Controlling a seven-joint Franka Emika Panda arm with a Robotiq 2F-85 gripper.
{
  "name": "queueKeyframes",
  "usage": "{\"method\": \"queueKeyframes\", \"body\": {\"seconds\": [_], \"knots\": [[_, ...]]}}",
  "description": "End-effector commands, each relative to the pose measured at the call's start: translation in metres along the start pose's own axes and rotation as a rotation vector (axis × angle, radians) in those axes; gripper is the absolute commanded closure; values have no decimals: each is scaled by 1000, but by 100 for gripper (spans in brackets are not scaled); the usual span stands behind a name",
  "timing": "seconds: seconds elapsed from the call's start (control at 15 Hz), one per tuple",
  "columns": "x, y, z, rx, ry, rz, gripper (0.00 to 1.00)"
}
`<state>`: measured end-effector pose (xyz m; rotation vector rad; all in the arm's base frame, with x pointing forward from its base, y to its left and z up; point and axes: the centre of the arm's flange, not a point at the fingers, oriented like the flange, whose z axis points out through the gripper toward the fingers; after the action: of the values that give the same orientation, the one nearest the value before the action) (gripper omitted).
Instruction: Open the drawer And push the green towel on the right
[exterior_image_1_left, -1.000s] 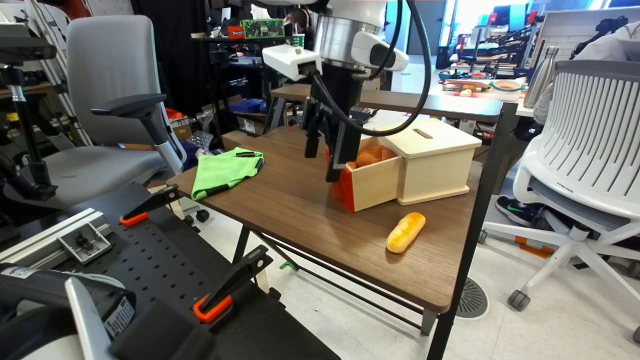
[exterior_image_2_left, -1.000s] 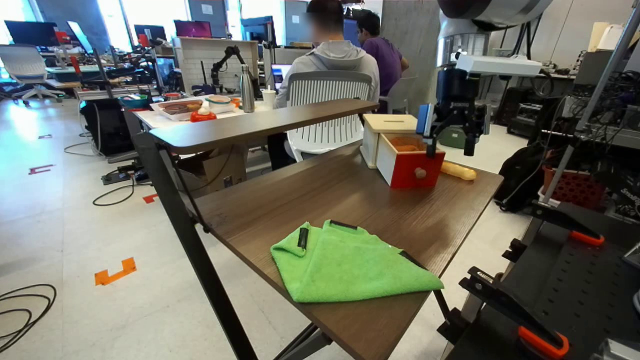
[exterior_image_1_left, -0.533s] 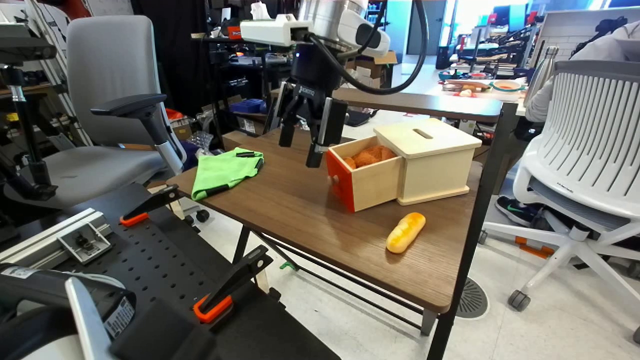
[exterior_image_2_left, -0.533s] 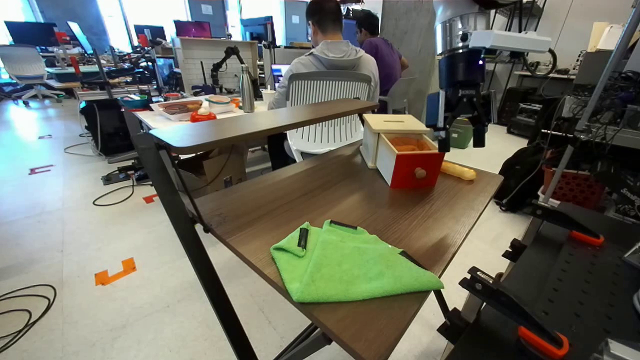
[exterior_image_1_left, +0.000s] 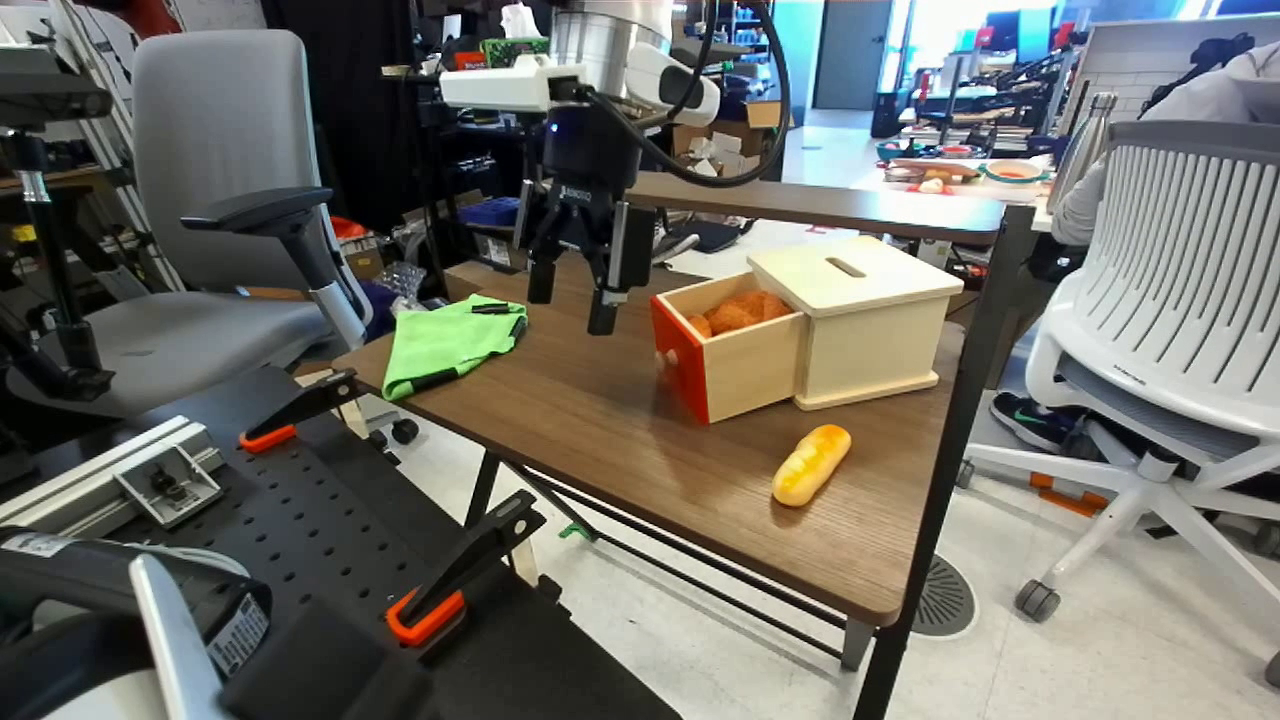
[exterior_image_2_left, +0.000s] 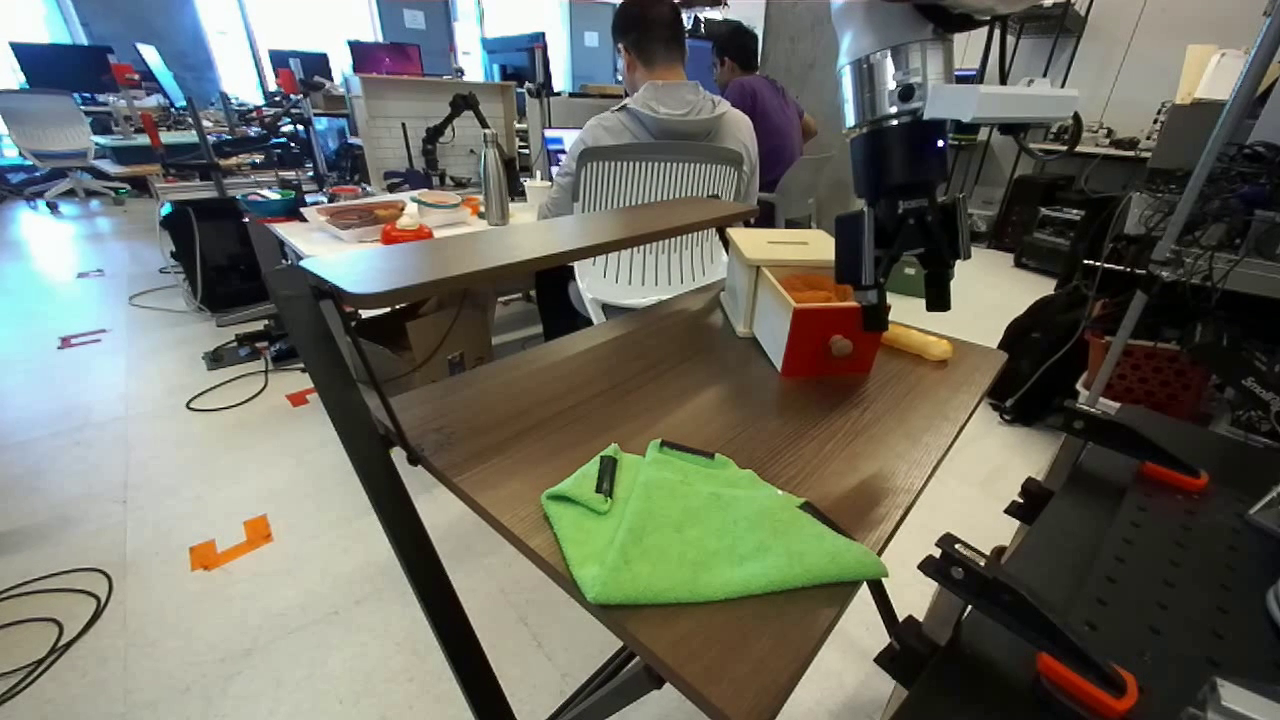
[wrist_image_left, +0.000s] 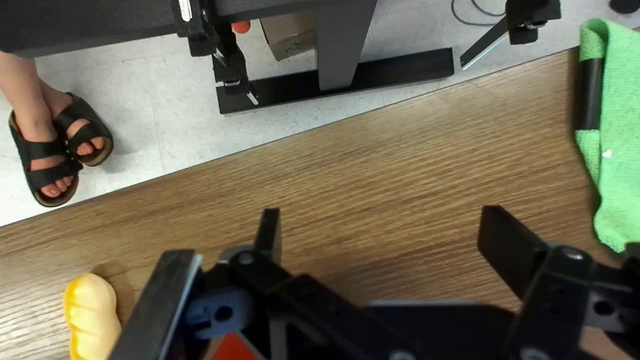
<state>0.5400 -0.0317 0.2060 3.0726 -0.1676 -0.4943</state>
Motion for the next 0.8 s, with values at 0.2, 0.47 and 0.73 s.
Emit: {"method": "queueKeyframes", "body": {"seconds": [0.2, 0.47, 0.73], "knots": [[0, 2, 0, 1, 0, 4, 0], [1, -5, 8, -31, 18, 4, 0], [-3, -51, 32, -131, 65, -125, 0]]}}
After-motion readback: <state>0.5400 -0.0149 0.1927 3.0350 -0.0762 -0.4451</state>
